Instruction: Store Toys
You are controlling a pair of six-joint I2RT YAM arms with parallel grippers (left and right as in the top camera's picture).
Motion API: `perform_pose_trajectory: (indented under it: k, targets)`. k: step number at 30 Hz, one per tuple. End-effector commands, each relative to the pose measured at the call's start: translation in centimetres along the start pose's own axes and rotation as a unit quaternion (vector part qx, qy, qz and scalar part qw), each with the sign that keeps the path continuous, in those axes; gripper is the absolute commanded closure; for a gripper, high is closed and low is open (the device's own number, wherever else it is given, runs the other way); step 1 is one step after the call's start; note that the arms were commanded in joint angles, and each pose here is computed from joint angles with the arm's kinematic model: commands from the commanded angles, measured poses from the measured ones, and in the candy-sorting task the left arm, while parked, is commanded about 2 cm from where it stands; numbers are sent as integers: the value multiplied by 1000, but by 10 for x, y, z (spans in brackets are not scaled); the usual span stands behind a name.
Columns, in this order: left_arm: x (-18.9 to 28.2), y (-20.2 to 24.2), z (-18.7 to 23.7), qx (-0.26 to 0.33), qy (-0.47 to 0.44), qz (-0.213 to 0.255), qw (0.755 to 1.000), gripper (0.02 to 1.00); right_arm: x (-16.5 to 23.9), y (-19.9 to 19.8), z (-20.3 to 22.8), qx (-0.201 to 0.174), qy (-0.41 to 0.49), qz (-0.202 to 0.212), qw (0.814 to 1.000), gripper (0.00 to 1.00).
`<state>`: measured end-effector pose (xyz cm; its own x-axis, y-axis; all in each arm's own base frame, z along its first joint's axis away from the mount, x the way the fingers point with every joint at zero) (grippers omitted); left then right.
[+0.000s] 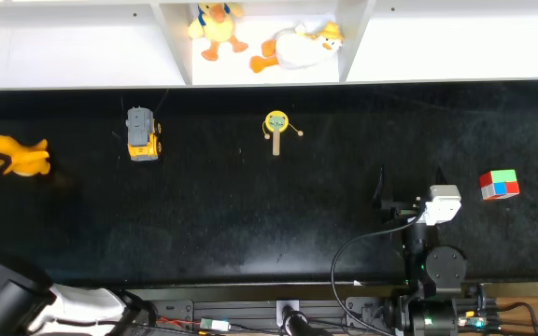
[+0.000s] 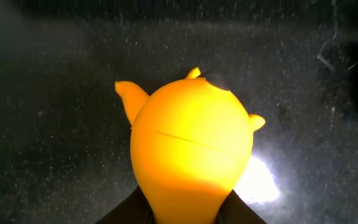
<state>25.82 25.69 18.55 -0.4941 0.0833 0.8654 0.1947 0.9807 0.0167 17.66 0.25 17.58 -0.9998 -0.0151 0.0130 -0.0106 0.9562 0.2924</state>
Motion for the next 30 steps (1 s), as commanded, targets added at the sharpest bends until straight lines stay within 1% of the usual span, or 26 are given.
perform_pose_trajectory:
  k: [1, 3, 7, 9, 11, 17, 21, 30]
  targets:
    - [56, -8, -37, 5, -88, -62, 994, 818, 0, 0, 3, 0, 1, -3, 1000, 5]
    - [66, -10, -46, 13, -108, -76, 991, 822, 0, 0, 3, 0, 1, -3, 1000, 5]
    - [77, -20, -67, 15, -142, -90, 986, 816, 0, 0, 3, 0, 1, -3, 1000, 7]
    - [76, -25, -81, 14, -157, -90, 983, 794, 0, 0, 3, 0, 1, -3, 1000, 7]
    - [72, -28, -93, 19, -164, -95, 982, 792, 0, 0, 3, 0, 1, -3, 1000, 5]
    - [62, -35, -123, 29, -173, -133, 975, 798, 0, 0, 3, 0, 1, -3, 1000, 5]
    - [49, -30, -128, 48, -174, -131, 975, 796, 0, 0, 3, 0, 1, -3, 1000, 5]
    - [11, -16, -125, 57, -152, -112, 980, 801, 0, 0, 3, 0, 1, -3, 1000, 5]
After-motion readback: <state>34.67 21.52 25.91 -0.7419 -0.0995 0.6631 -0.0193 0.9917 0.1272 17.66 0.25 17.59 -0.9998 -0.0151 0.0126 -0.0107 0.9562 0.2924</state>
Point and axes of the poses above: each gripper's point midway between its finger pads, its own x axis back along the fingers, its own y axis along the line the jaws close on, z = x × y, the point moved 7 cm from there along x, back along the fingers, and after that the axes turned 13 degrees about -x, right-handed, at the moved point
